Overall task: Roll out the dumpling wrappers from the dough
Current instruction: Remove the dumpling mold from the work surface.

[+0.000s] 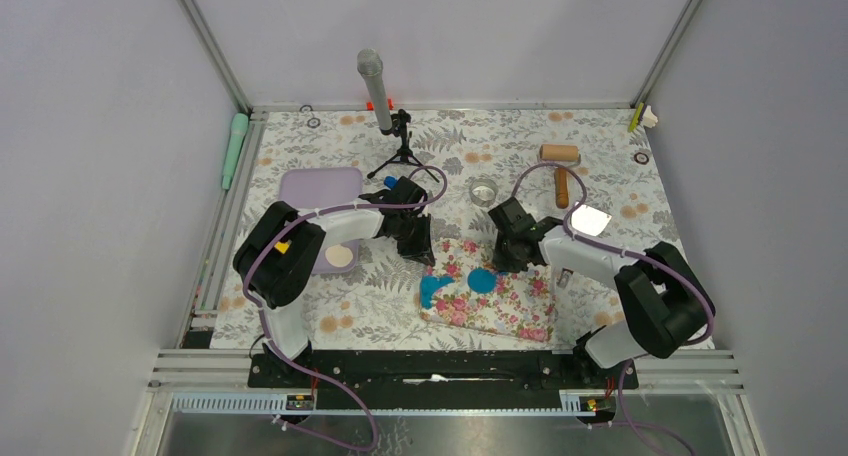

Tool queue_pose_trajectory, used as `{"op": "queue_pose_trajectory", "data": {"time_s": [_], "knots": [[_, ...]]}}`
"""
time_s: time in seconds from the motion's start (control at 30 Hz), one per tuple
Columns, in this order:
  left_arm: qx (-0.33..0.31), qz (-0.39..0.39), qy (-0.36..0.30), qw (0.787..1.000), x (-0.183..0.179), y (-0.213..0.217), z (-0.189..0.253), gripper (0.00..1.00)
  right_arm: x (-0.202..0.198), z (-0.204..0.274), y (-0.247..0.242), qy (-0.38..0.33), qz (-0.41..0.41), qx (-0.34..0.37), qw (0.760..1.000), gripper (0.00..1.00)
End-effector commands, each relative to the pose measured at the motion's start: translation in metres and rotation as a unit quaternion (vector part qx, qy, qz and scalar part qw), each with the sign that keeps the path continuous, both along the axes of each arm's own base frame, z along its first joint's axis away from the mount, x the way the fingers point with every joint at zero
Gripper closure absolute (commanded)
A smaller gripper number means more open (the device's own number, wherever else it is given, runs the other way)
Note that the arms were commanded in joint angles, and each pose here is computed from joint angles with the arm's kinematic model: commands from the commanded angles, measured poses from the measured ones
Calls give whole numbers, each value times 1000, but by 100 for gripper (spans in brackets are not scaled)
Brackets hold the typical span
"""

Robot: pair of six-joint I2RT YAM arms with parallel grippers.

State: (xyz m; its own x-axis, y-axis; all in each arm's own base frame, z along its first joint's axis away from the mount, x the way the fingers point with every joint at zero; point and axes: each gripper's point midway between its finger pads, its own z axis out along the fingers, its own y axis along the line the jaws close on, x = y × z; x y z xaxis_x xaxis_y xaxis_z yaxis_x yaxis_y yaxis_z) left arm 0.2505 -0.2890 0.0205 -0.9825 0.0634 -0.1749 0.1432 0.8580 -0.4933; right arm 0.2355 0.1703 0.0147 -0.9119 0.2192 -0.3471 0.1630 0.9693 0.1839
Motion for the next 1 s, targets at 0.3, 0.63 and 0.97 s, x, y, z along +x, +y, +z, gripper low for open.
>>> {"op": "queue_pose_trajectory", "data": {"time_s": [0.3, 0.63, 0.97], "knots": [[60, 12, 27, 998, -11, 26, -24, 100, -35, 7, -51, 19, -20, -71, 997, 80], [47, 16, 28, 998, -9, 21, -23, 100, 7, 52, -6, -65, -11, 32, 997, 77], [50, 13, 30, 998, -11, 23, -22, 100, 29, 27, 19, -43, -9, 48, 998, 87]]}}
